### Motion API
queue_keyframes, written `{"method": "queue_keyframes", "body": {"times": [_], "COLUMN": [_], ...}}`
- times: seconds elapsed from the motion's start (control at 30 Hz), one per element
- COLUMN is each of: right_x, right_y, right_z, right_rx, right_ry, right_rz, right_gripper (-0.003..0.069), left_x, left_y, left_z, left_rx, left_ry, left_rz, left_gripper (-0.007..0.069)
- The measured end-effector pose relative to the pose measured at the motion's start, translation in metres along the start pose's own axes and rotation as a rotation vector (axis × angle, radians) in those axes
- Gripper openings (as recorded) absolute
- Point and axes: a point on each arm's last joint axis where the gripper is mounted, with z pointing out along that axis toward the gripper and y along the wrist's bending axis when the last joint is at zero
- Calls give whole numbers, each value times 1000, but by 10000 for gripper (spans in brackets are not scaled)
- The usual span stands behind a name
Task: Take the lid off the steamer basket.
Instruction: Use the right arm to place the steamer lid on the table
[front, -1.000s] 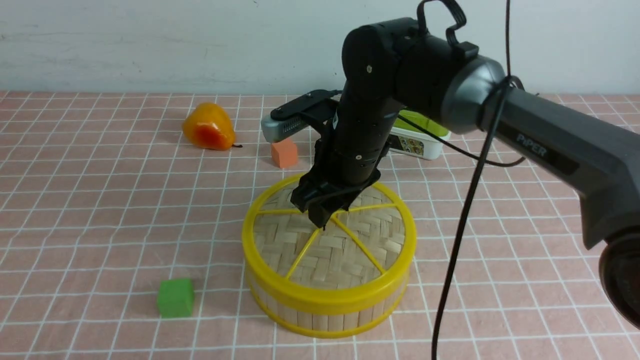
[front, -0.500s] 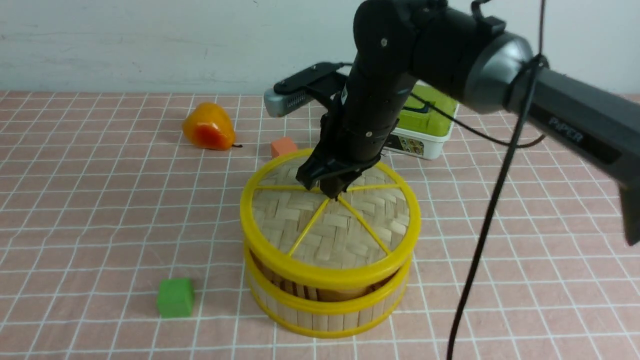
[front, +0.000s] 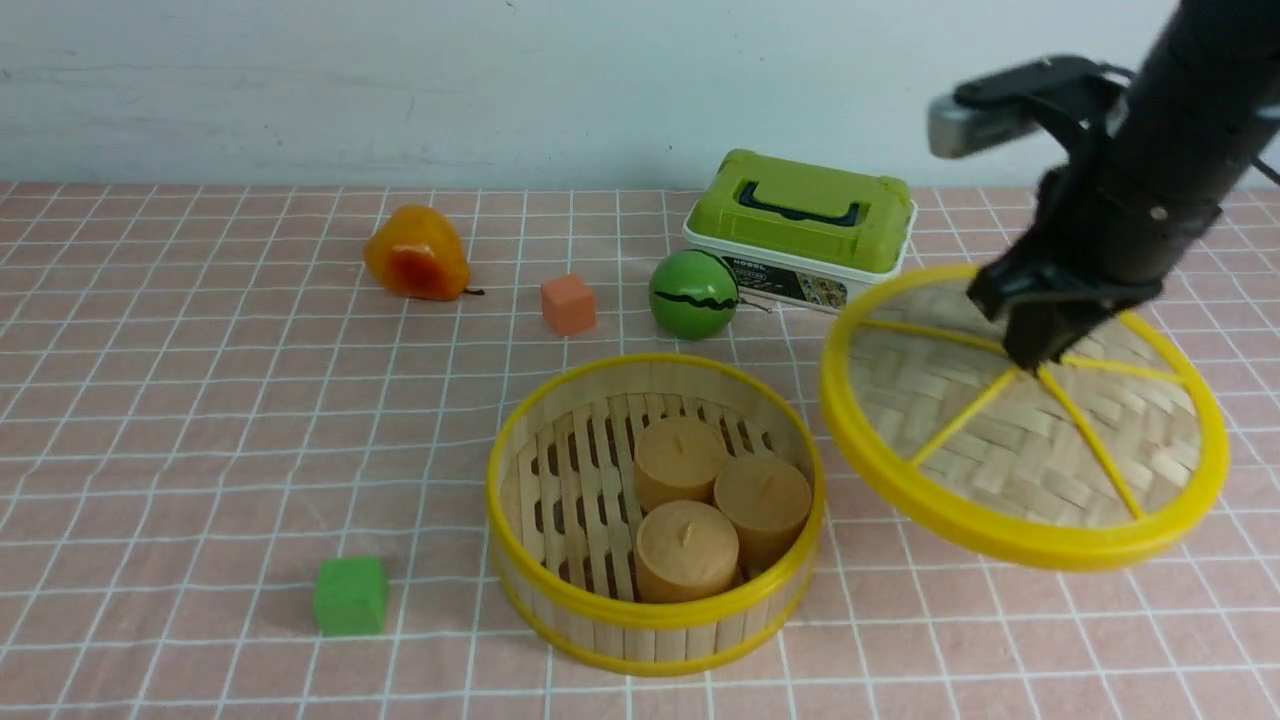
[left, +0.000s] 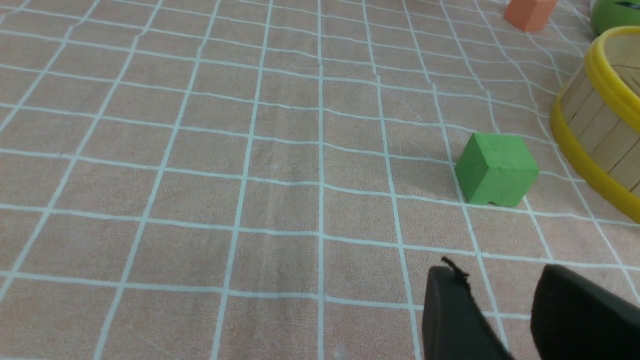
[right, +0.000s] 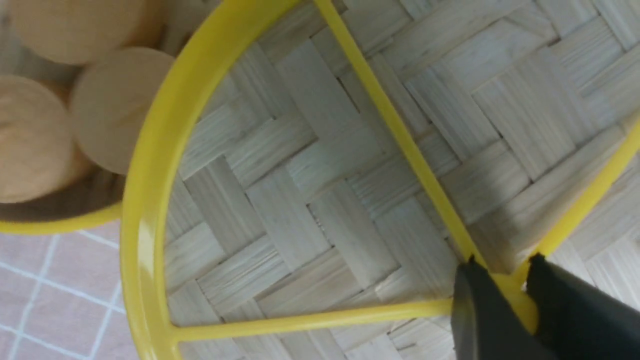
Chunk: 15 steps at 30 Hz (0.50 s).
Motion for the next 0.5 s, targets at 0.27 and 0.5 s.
{"method": "queue_keyframes", "body": {"times": [0.27,0.5], "right_x": [18,15], "right_y": [-30,-37], "right_z": [67,103], "right_rx": [11,15], "right_ry": [11,16], "right_rz": [107,121], "right_gripper": [80,80], "left_x": [0,0], "left_y": [0,0], "left_z": [0,0], "left_rx": [0,0], "left_ry": [0,0], "left_rz": [0,0], "left_gripper": [239,239]}}
